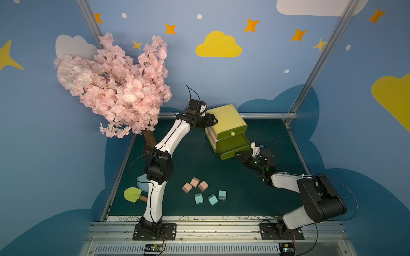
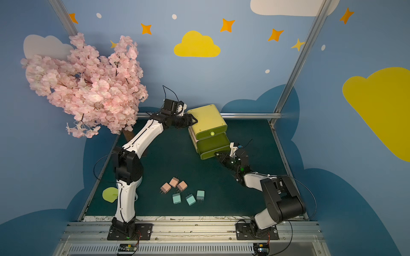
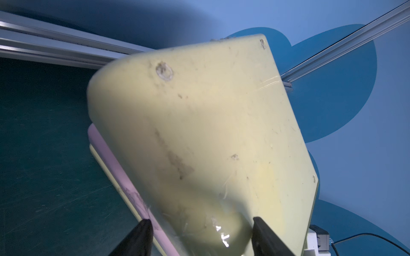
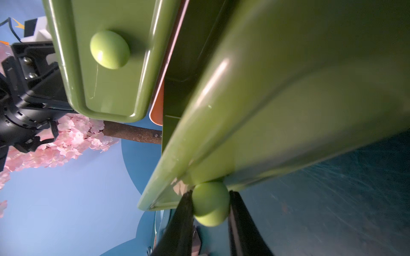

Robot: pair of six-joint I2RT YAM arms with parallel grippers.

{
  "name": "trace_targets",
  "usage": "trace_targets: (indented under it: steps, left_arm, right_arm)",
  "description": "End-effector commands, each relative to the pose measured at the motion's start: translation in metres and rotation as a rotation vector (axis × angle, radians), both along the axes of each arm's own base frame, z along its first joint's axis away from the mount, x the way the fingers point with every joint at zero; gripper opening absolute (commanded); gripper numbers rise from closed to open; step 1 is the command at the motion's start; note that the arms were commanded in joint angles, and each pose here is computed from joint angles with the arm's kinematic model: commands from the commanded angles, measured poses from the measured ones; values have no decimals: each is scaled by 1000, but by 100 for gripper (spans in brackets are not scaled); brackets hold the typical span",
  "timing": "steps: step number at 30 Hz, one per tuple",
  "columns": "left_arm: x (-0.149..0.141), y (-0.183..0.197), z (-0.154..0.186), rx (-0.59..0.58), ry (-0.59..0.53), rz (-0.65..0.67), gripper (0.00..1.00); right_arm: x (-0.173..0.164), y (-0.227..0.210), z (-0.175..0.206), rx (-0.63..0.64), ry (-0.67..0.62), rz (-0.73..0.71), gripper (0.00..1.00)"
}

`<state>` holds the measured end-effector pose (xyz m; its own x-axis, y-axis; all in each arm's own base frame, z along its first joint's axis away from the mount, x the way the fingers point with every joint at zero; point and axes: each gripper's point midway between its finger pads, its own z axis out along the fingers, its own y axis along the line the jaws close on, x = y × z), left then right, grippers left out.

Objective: Place the plugs into the drawer by color
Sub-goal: Open the drawer in the storage box.

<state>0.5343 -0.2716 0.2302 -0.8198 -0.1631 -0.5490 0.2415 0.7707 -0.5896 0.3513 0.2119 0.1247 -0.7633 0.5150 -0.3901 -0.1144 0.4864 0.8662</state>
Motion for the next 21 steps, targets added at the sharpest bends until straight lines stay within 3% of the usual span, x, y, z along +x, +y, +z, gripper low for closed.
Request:
trace_targets:
  steps: [1,7,15,21]
  left_arm:
    - [-3,-1,0,15,3,-5,72]
    - [-3,-3,1,13,2,-7,72]
    - [-5,-2,5,14,-4,-9,72]
    - [-6,-3,8,11,-6,-11,72]
  right_arm:
    - [-19,4,-16,-51,42,46,13]
    - [-25,5,-27,-74,66,61,22]
    - [-23,-2,-20,-125,48,67,56]
    - [-30,-22,-10,-221,1,71,63]
